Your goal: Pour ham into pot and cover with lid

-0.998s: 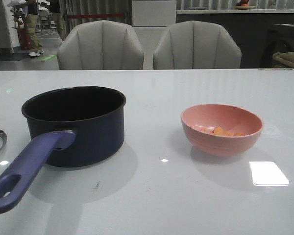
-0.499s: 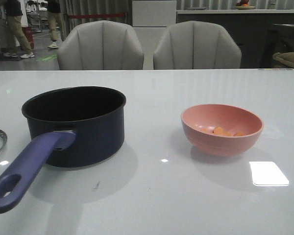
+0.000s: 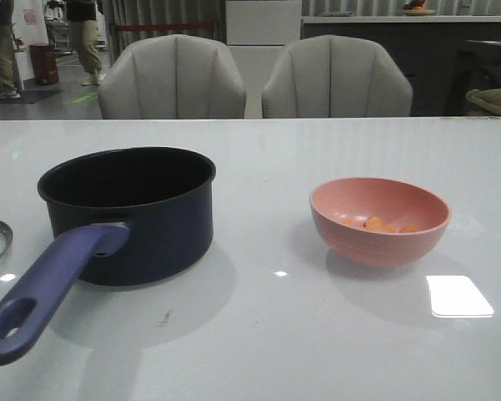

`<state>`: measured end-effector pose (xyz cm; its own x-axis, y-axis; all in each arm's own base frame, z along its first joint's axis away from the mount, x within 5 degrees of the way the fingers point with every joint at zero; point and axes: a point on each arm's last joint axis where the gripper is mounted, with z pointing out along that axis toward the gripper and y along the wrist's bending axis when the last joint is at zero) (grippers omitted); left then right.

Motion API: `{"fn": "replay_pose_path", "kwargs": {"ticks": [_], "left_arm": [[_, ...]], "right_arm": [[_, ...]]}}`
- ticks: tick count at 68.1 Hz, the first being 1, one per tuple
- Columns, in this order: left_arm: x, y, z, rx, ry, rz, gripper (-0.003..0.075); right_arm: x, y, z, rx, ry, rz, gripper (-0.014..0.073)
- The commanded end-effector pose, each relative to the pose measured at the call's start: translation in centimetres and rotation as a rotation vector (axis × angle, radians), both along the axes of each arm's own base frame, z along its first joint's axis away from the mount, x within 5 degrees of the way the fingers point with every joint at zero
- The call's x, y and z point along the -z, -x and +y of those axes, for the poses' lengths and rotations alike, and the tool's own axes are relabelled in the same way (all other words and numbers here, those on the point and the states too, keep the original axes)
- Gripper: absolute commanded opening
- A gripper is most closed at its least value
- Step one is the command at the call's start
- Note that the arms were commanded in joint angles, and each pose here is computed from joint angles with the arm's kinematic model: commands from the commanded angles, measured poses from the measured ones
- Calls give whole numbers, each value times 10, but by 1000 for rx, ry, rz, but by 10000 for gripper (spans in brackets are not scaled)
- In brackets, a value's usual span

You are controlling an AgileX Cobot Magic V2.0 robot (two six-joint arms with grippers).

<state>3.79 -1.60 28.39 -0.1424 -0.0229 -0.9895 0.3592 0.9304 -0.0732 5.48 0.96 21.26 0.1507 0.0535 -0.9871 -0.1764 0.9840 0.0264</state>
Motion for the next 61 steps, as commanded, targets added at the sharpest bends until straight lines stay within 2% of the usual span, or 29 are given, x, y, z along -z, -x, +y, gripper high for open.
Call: {"fn": "replay_pose_path", "kwargs": {"ticks": [1, 3, 8, 18, 33, 41, 55, 61], "left_arm": [[-14, -1, 0, 3, 42, -101, 617], [-13, -1, 0, 3, 41, -99, 617], [-13, -1, 0, 3, 43, -104, 617], [-14, -1, 0, 3, 45, -107, 617], [-14, -1, 0, 3, 45, -107, 617], [-14, -1, 0, 3, 45, -107, 617], [-14, -1, 0, 3, 46, -112, 617], [-14, -1, 0, 3, 46, -110, 617]], "right_arm": [[-31, 7, -2, 7, -17, -145, 137], [-38, 8, -2, 6, -18, -137, 137], [-61, 7, -2, 7, 0, -24, 137], [-85, -4, 0, 8, 29, 147, 137], [-82, -22, 3, 6, 32, 227, 137], [-77, -33, 6, -5, -7, 301, 156], [-69, -74, 15, -9, -41, 509, 421], [-71, -96, 19, -9, -69, 587, 451]]}}
